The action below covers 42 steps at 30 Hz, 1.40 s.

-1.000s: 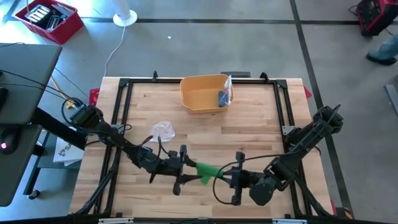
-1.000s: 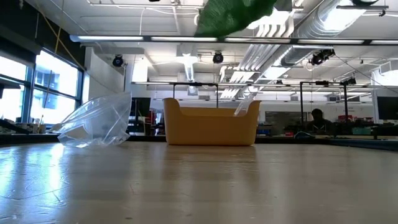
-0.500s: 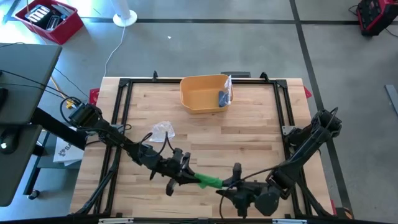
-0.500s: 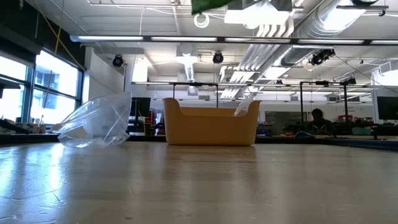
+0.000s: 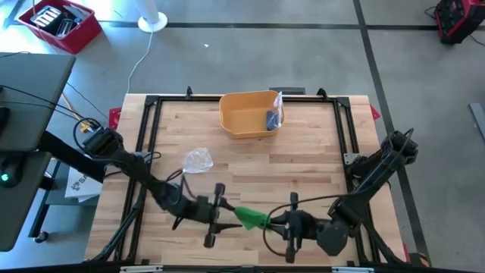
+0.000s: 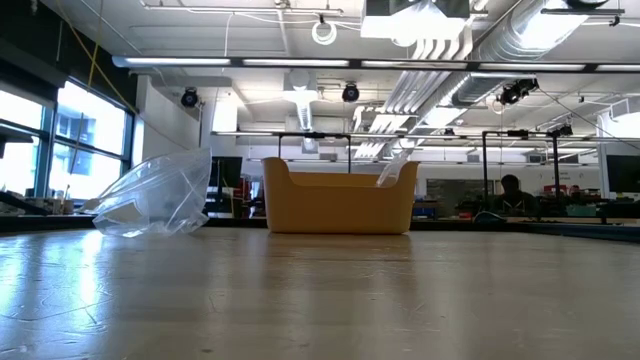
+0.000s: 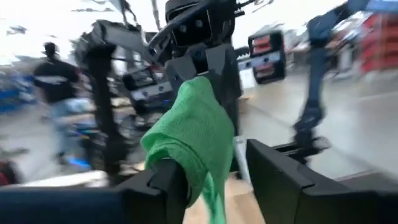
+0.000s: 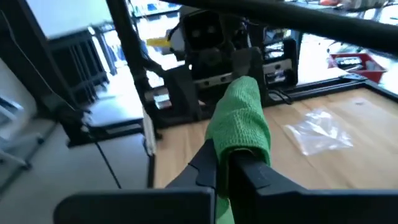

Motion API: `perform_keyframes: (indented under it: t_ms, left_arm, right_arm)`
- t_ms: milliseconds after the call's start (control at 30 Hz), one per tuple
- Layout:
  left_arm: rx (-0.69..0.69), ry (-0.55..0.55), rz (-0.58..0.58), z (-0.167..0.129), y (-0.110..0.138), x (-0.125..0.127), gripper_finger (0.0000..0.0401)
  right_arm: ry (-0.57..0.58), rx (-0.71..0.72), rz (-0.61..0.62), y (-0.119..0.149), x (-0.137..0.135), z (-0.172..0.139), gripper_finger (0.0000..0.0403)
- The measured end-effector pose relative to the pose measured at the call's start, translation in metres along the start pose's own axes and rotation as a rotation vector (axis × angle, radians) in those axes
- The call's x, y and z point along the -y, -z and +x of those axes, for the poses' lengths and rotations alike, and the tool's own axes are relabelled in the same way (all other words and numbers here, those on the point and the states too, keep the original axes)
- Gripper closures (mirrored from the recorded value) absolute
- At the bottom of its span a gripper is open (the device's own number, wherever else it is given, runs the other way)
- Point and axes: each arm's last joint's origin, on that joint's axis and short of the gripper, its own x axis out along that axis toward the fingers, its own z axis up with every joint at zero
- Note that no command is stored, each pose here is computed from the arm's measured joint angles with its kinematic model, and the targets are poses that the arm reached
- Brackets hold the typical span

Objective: Roll bandage
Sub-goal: Roll the green bandage

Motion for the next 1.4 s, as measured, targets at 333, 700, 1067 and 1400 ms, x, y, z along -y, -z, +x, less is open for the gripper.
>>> perform_keyframes:
  t_ms: [333,700,1067,1400]
  left_arm:
    - [-0.013,0.019,-0.122,0.000,-0.019,0.015,0.0387]
    - [-0.073,0.162,-0.582,0.004,-0.022,-0.002,0.0361]
    - [0.004,0.099,-0.127,0.000,-0.024,0.012,0.0274]
    - [-0.020,0.066,-0.311,-0.005,-0.025,0.018,0.0387]
  right_arm:
    - [-0.160,0.026,-0.405,-0.005,-0.007,-0.001,0.0275]
    - [-0.025,0.053,-0.836,0.011,-0.016,0.004,0.0382]
    - [-0.083,0.075,0.128,-0.011,-0.009,-0.005,0.0395]
    - [-0.224,0.046,-0.280,-0.005,-0.014,-0.003,0.0272]
